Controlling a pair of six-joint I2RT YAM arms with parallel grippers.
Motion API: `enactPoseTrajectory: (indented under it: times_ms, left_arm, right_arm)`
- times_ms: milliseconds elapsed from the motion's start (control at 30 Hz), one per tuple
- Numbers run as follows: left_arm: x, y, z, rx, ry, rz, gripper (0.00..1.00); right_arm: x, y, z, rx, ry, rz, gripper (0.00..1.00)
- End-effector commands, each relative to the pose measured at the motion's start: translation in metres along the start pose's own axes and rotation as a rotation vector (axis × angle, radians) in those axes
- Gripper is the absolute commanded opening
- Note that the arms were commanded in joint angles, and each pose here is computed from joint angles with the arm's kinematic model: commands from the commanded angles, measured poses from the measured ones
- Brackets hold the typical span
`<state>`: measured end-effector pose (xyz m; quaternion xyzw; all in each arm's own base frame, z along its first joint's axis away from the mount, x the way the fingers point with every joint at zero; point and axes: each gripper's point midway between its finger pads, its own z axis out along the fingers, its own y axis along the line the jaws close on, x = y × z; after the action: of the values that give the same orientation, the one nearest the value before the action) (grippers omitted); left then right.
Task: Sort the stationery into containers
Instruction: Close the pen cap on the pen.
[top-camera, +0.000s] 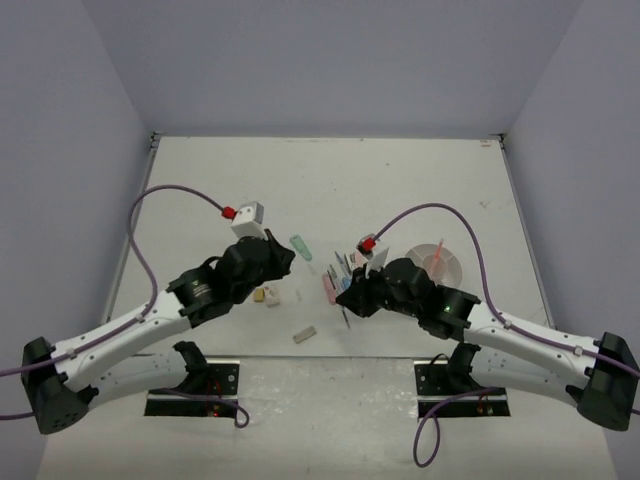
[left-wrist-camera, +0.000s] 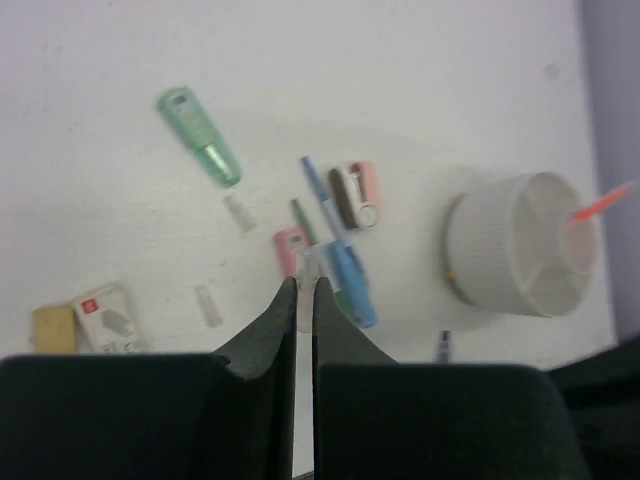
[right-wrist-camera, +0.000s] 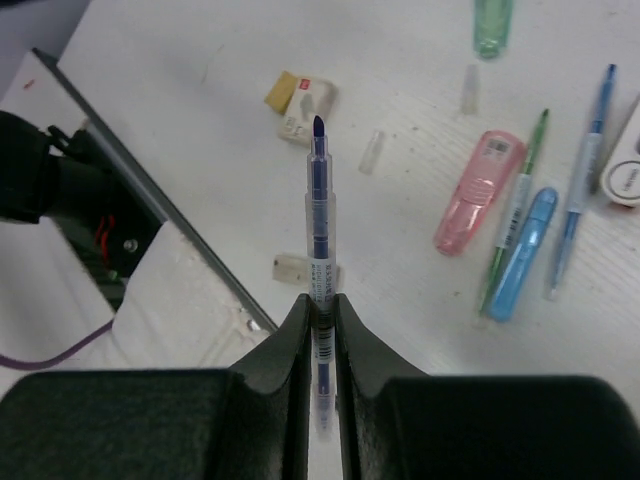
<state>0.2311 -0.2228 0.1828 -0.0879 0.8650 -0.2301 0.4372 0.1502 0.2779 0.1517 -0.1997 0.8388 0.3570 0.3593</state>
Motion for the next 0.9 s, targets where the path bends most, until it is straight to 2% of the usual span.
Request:
enactPoseTrajectory:
  times_ms: [0,67,167,300,867]
  left_arm:
    - [-0.048,-0.06,-0.039,0.432,-0.224,-0.134,0.0]
    - [-0.059,-0.07,-0.06,0.549,-0.28,-0.17,0.0]
    - [-0.059,-0.081,-0.071,0.653,-0.295,-0.172,0.0]
    - [-0.054,-0.093,-0.077,0.736,-0.276,-0.158,0.0]
    - [-0.037,-0.097,-0.072,0.777,-0.227,-0.144,0.0]
  right_arm:
    - [-0.026,0.066,-0.012,-0.379,-0.151,0.046,0.0]
    - [-0.028,0.076,-0.018,-0.448,-0.181,0.071,0.0]
    - [-0.041,0.092,-0.031,-0.529,-0.236,0.074,0.0]
    - [-0.047,0.094,-0.032,-0.513,-0.24,0.074,0.0]
    - [-0.062,0.083,-0.033,-0.418,-0.286,0.069,0.0]
